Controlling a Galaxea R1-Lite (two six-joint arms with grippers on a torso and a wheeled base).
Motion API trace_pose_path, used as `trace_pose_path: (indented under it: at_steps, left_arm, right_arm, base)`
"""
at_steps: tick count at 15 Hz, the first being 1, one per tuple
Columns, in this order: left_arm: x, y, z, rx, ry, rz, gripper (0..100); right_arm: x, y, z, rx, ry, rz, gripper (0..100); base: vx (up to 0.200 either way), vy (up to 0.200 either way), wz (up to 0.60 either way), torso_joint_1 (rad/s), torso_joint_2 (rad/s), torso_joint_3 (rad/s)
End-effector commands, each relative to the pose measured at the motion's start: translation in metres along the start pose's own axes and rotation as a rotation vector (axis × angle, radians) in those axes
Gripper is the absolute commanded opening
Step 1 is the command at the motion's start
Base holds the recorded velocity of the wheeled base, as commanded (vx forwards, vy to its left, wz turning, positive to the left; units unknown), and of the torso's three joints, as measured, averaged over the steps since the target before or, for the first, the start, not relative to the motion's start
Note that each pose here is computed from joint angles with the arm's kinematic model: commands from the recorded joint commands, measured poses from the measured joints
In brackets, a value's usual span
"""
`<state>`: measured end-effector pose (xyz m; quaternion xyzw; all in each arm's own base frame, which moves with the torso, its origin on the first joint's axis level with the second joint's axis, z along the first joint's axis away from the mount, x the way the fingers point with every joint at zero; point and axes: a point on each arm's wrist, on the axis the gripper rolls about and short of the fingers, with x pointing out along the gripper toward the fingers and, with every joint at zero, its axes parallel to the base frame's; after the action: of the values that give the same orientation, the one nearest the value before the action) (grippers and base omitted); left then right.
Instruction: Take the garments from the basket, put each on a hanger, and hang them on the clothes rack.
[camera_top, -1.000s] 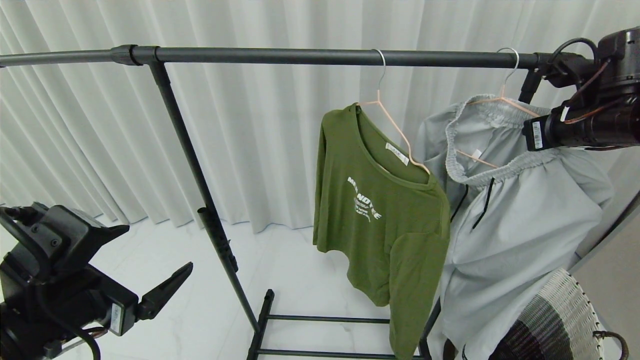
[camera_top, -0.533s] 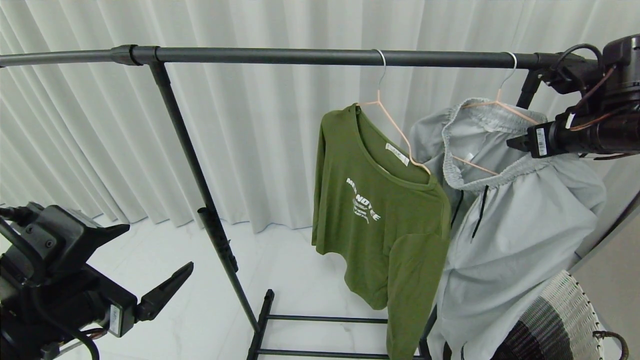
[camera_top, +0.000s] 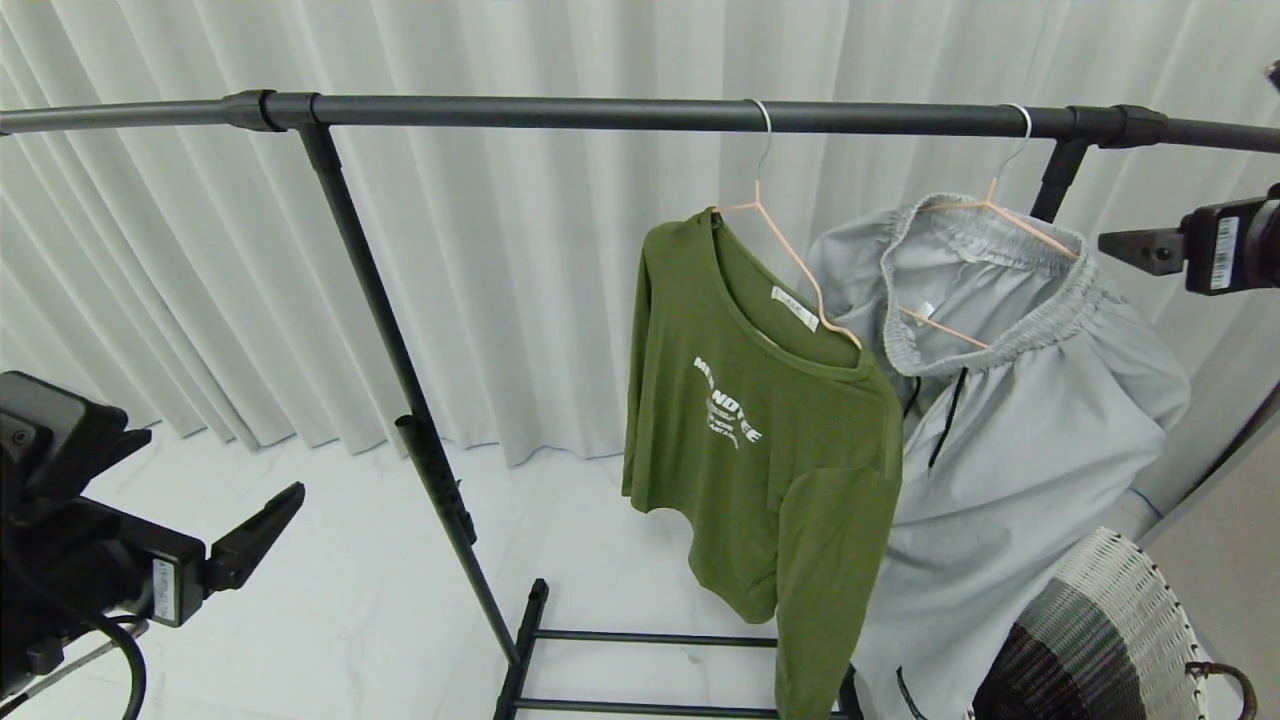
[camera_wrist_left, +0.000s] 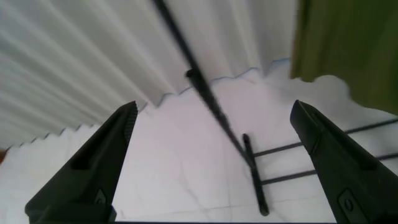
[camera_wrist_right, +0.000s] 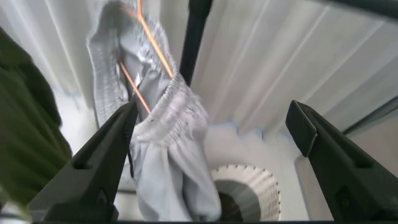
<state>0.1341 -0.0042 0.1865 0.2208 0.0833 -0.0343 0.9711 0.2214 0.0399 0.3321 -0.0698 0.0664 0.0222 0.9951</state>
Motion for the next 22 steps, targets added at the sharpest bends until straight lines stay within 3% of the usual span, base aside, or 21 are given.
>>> trace_pose_path:
  at_steps: [1,3,7,11,15,16,17,20,21,22]
  left_arm:
    - [-0.008,0.007,-0.002,-0.009,-0.003,0.065,100]
    - [-0.013,0.01,-0.004,-0.011,-0.004,0.094,100]
    - [-0.028,0.007,-0.008,-0.003,-0.032,0.116,100]
    - [-0.052,-0.005,-0.027,0.0,-0.052,0.128,100]
    - [-0.083,-0.023,-0.062,-0.009,-0.057,0.234,100]
    - [-0.086,-0.025,-0.066,-0.009,-0.06,0.244,100]
    - [-0.096,-0.029,-0.074,-0.016,-0.072,0.271,100]
    - [-0.121,-0.046,-0.103,-0.019,-0.033,0.281,100]
    - [-0.131,-0.054,-0.116,-0.019,-0.04,0.283,100]
    - [-0.132,-0.053,-0.115,-0.027,-0.027,0.281,100]
  right_arm:
    - [-0.052,-0.009,0.009,0.014,-0.116,-0.006,100]
    - [-0.069,-0.012,0.009,0.021,-0.144,-0.014,100]
    - [-0.095,-0.016,-0.009,0.022,-0.142,-0.029,100]
    - [-0.112,-0.025,-0.043,0.019,-0.078,-0.119,100]
    - [-0.141,-0.021,-0.114,0.017,0.029,-0.169,100]
    - [-0.145,-0.02,-0.123,0.016,0.038,-0.165,100]
    - [-0.157,-0.015,-0.155,0.012,0.072,-0.161,100]
    - [-0.178,-0.006,-0.215,0.007,0.104,-0.158,100]
    - [-0.184,-0.004,-0.23,0.002,0.092,-0.158,100]
    - [-0.187,-0.003,-0.237,0.002,0.089,-0.158,100]
  base:
    - [-0.2,0.0,0.0,-0.007,0.01,0.007]
    - [-0.2,0.0,0.0,0.01,0.0,0.0]
    - [-0.2,0.0,0.0,-0.005,0.0,0.006]
    - [-0.2,0.0,0.0,0.002,0.0,0.004]
    - [0.0,0.0,0.0,0.0,0.0,0.0]
    - [0.0,0.0,0.0,0.0,0.0,0.0]
    - [0.0,0.0,0.0,0.0,0.0,0.0]
    - [0.0,0.0,0.0,0.0,0.0,0.0]
    - [0.0,0.0,0.0,0.0,0.0,0.0]
    - [0.0,0.0,0.0,0.0,0.0,0.0]
